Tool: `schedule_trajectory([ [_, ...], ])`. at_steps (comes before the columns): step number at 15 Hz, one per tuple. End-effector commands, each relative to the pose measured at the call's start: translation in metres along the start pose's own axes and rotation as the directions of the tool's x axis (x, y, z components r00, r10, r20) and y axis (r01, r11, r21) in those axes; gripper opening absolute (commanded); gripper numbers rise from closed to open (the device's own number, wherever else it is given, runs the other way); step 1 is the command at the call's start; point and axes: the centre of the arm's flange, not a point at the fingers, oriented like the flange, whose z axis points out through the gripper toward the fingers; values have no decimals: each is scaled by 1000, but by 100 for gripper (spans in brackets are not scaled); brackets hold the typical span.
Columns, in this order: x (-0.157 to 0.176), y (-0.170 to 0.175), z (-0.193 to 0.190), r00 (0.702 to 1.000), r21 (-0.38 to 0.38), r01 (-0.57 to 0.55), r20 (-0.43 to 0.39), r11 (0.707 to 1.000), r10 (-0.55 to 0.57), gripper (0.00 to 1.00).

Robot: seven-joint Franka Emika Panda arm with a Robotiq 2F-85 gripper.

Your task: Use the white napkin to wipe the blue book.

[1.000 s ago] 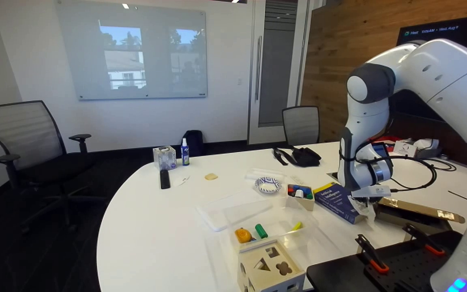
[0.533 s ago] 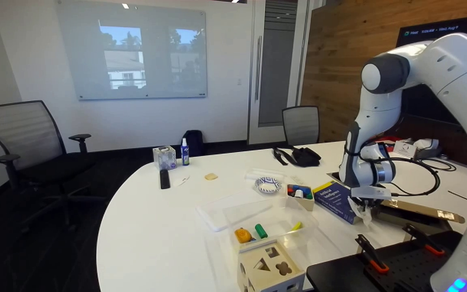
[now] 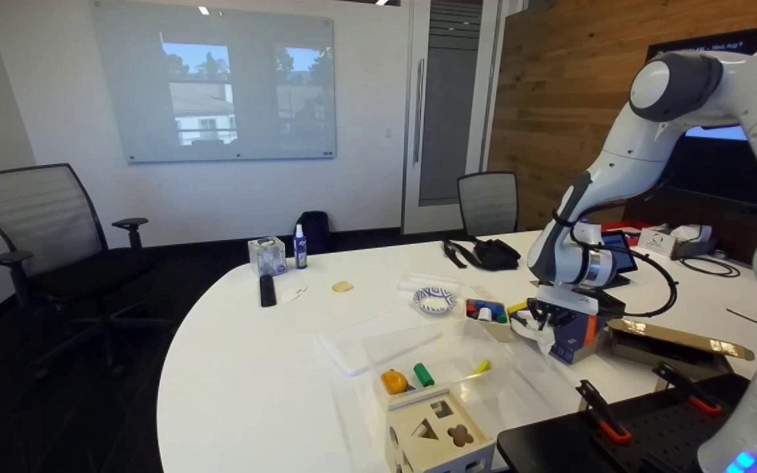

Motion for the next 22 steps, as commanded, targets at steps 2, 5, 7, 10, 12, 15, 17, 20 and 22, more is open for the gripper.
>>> schedule_trajectory([
  [2,-11,-19,-37,996,70,85,26,994,-87,2],
  [5,-27,-34,-59,980,112,185,49,976,-192,2],
  [7,-44,-45,-73,952,137,277,95,951,-291,2],
  [10,-76,-53,-84,889,185,377,201,907,-411,2],
  [12,-103,-53,-89,829,232,433,277,871,-486,2],
  [15,-146,-44,-94,741,282,472,385,835,-550,2],
  [17,-169,-35,-94,705,298,470,439,831,-556,2],
  [20,-200,-34,-79,728,301,432,441,850,-525,2],
  [22,-212,-38,-67,757,306,398,423,865,-498,2],
])
